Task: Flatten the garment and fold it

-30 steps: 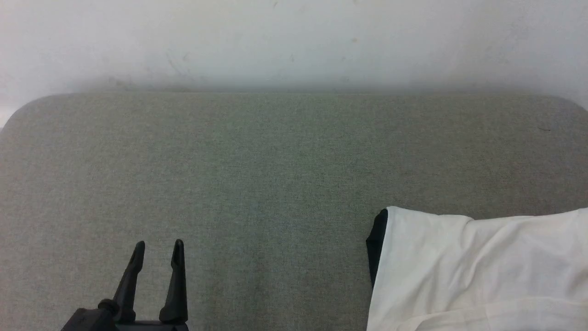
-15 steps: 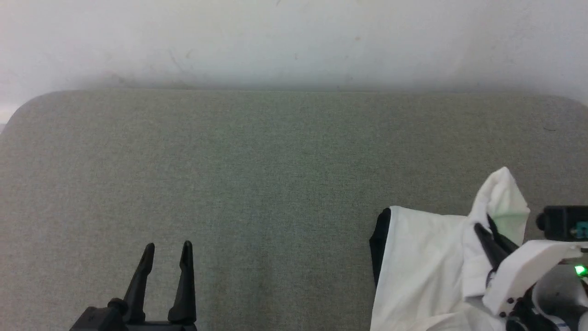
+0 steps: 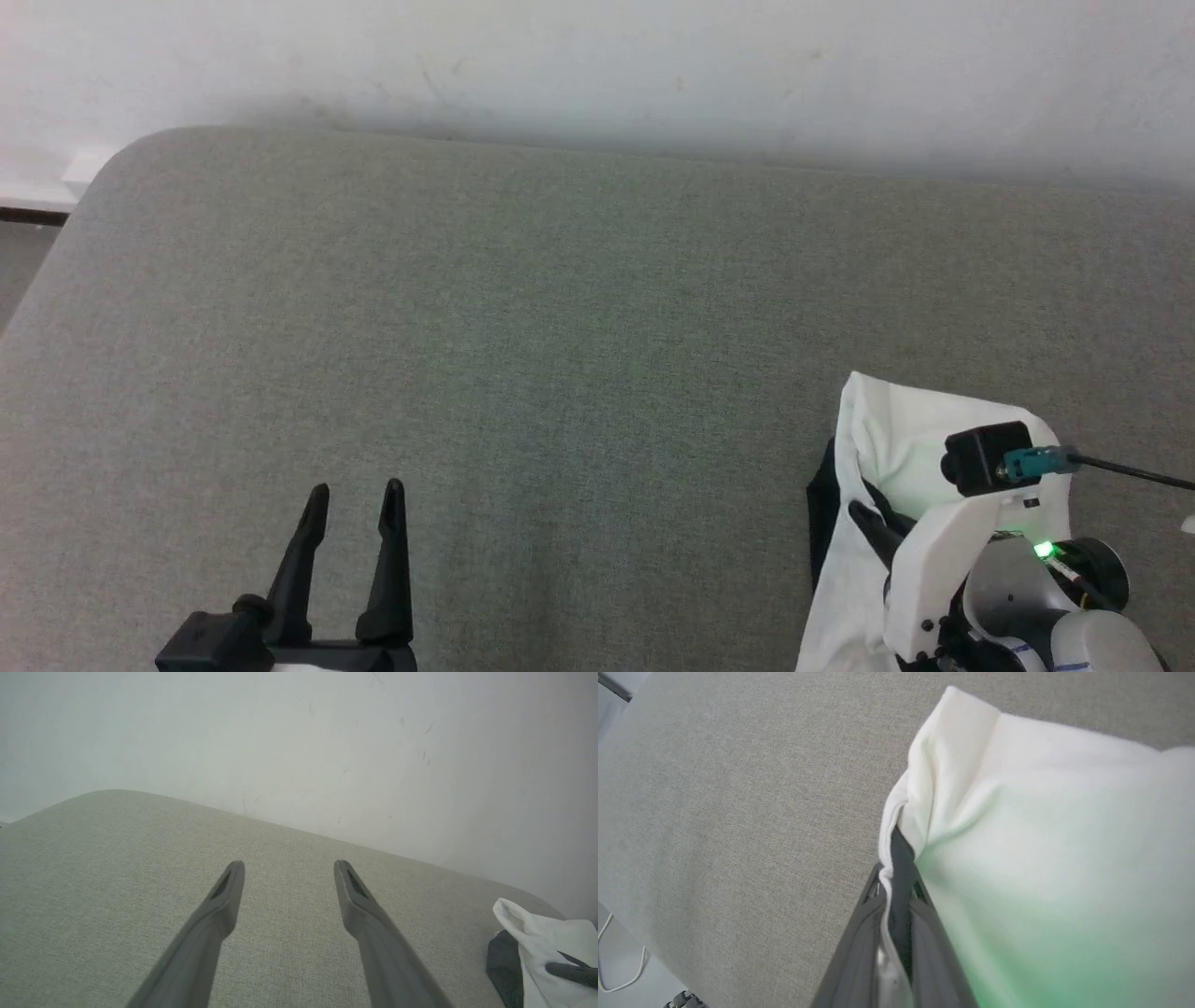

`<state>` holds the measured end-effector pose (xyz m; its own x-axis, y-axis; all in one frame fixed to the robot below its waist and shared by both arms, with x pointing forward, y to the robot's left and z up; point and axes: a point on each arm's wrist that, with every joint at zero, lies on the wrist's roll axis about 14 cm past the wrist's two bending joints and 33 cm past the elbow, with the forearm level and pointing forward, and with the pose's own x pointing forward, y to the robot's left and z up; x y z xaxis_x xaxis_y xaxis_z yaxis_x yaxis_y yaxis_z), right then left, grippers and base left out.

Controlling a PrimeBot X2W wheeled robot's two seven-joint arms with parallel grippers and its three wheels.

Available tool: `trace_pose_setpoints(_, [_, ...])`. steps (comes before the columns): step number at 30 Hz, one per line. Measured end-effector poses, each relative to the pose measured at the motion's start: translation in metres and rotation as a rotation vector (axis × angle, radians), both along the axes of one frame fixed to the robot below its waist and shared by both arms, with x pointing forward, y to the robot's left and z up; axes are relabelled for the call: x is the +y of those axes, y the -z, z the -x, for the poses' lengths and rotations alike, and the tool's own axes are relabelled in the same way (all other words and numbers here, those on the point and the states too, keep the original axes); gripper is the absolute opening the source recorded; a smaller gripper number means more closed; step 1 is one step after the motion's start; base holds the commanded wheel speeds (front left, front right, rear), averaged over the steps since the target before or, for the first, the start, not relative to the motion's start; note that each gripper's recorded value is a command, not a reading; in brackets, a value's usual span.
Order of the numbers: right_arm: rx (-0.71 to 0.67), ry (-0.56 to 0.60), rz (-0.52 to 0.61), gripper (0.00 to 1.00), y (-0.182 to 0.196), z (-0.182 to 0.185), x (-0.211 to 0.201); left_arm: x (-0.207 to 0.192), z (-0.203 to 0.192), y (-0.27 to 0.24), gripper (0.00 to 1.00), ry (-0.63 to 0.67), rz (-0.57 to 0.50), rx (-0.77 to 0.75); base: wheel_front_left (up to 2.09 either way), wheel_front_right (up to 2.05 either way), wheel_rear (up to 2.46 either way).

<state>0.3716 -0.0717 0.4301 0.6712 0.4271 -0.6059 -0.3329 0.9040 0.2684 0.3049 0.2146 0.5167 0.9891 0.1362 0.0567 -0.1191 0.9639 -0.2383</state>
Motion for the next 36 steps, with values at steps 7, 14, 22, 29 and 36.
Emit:
trace_pose_setpoints(7, [0.089, -0.036, 0.072, 0.08, 0.033, 0.005, 0.005, 0.007, 0.003, 0.004, 1.00, -0.033, 0.008, 0.011, 0.00, 0.00, 0.00])
trace_pose_setpoints(14, [0.058, -0.043, 0.035, 1.00, 0.024, 0.005, 0.013, 0.003, 0.000, 0.003, 1.00, -0.019, 0.016, 0.002, 0.00, 0.00, 0.00])
trace_pose_setpoints(22, [-0.131, 0.144, -0.042, 1.00, -0.036, -0.019, -0.037, -0.007, -0.006, -0.003, 1.00, 0.024, 0.010, -0.021, 0.00, 0.00, 0.00])
trace_pose_setpoints(29, [-0.135, 0.325, 0.020, 1.00, -0.038, 0.001, -0.105, -0.013, -0.011, -0.009, 1.00, 0.055, -0.029, -0.038, 0.00, 0.00, 0.00])
trace_pose_setpoints(36, [-0.016, 0.366, 0.034, 1.00, -0.004, 0.023, -0.119, -0.018, -0.019, -0.007, 1.00, 0.084, -0.040, -0.025, 0.00, 0.00, 0.00])
